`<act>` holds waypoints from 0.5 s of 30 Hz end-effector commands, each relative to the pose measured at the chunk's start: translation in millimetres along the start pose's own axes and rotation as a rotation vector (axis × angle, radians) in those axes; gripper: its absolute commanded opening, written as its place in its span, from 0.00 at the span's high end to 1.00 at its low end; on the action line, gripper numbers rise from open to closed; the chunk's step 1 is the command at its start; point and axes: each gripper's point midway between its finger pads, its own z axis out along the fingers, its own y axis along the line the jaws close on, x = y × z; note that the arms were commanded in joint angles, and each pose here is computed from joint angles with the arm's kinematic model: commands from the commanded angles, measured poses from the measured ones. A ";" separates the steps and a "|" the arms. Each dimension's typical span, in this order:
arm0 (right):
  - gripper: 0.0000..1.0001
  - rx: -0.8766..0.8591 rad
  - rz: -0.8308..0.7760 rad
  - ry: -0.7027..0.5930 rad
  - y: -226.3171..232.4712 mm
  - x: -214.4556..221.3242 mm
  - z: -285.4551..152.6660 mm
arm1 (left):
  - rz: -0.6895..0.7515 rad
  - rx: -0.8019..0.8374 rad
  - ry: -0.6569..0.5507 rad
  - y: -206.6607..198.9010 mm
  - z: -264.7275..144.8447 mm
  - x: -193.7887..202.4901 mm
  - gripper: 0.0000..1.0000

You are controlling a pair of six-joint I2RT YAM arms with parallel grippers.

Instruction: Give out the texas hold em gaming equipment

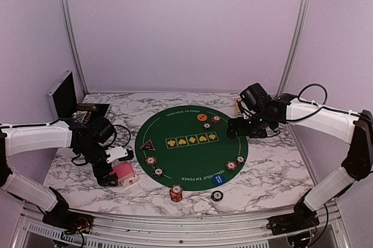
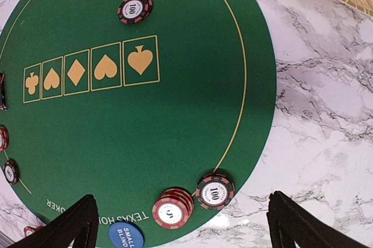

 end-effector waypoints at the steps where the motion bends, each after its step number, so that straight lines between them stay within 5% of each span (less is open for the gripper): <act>1: 0.01 -0.008 -0.003 -0.032 6.7 -13.3 -8.8 | 0.016 0.026 0.020 -4.7 8.5 4.0 0.01; 15: 0.01 -0.007 -0.007 -0.034 6.8 -14.0 -9.0 | 0.010 0.023 0.038 -2.4 21.5 6.4 0.01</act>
